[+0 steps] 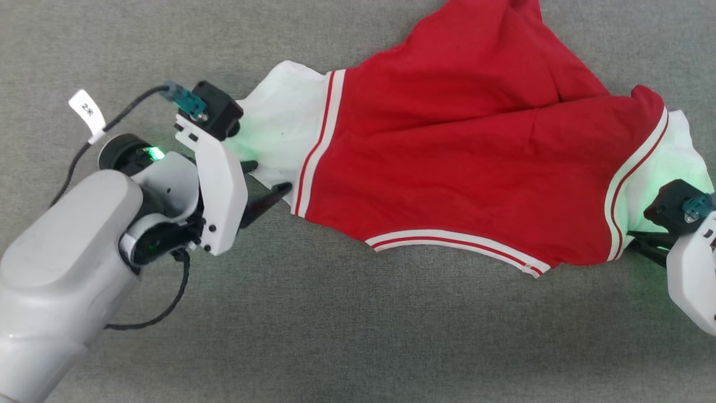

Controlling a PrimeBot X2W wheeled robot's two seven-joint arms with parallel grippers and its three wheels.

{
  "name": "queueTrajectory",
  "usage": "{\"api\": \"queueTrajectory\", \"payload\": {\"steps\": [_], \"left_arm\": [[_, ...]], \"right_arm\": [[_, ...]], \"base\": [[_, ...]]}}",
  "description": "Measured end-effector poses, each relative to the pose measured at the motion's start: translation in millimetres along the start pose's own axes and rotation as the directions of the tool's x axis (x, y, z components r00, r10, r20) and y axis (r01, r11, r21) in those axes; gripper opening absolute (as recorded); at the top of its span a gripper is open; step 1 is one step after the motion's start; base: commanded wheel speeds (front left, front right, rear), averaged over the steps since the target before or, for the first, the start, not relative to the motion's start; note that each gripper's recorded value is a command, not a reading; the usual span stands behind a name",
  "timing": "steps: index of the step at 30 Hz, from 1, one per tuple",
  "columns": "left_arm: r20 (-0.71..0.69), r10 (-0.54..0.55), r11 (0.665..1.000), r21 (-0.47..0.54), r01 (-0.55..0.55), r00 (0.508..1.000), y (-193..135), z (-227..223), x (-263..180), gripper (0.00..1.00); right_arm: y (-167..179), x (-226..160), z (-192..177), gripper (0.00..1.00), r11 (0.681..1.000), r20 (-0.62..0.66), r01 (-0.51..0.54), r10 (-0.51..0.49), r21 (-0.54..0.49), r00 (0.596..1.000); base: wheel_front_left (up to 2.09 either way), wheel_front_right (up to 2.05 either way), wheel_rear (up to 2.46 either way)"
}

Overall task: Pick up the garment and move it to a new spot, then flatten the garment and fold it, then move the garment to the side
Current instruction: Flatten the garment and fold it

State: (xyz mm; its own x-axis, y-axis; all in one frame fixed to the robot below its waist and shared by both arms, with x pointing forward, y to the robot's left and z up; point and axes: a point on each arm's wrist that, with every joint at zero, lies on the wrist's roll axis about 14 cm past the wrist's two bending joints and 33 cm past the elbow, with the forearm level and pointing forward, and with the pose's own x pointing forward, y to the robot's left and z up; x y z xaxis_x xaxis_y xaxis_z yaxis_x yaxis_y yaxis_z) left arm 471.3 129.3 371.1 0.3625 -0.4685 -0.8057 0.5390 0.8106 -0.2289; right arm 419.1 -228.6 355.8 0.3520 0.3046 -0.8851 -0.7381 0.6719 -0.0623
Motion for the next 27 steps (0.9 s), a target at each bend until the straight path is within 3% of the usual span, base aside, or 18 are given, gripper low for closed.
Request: {"api": "queueTrajectory", "payload": {"steps": [4,5,7,8,9,11,21,27], "left_arm": [[-0.04,-0.016,0.999,-0.039,0.015,0.999,4,-3,13,0.99],[-0.049,-0.025,0.998,-0.05,0.022,0.998,3,-4,15,0.93],[-0.067,-0.033,0.998,-0.058,0.029,0.997,4,-4,19,0.7],[-0.076,-0.033,0.998,-0.06,0.028,0.997,5,-5,20,0.48],[-0.088,-0.036,0.998,-0.058,0.031,0.995,5,-5,21,0.4],[-0.102,-0.051,0.997,-0.064,0.045,0.993,3,-5,23,0.0],[-0.039,-0.075,0.994,-0.088,0.071,0.996,-3,4,20,0.0],[0.15,-0.125,0.982,-0.121,0.143,0.981,-25,30,5,0.0]], "right_arm": [[-1,4,-3,0.0,1.0,0.0,-0.006,0.006,0.009,1.0],[-2,4,-3,0.0,1.0,0.0,-0.006,0.006,0.011,1.0],[-3,5,-4,0.0,1.0,0.0,-0.005,0.005,0.014,1.0],[-3,5,-4,0.0,1.0,0.001,-0.005,0.005,0.015,1.0],[-4,5,-4,0.0,1.0,0.001,-0.004,0.004,0.016,1.0],[-3,4,-5,0.0,1.0,0.004,-0.004,0.004,0.022,1.0],[-10,-5,1,0.0,0.998,0.062,0.027,-0.031,0.05,0.998],[-36,-35,40,0.0,0.988,0.265,0.128,-0.147,0.087,0.953]], "base": [[0.0,0.0,0.0],[0.0,0.0,0.0],[0.0,0.0,0.0],[0.0,0.0,0.0],[0.0,0.0,0.0],[0.0,0.0,0.0],[0.0,0.0,0.0],[0.0,0.0,0.0]]}}
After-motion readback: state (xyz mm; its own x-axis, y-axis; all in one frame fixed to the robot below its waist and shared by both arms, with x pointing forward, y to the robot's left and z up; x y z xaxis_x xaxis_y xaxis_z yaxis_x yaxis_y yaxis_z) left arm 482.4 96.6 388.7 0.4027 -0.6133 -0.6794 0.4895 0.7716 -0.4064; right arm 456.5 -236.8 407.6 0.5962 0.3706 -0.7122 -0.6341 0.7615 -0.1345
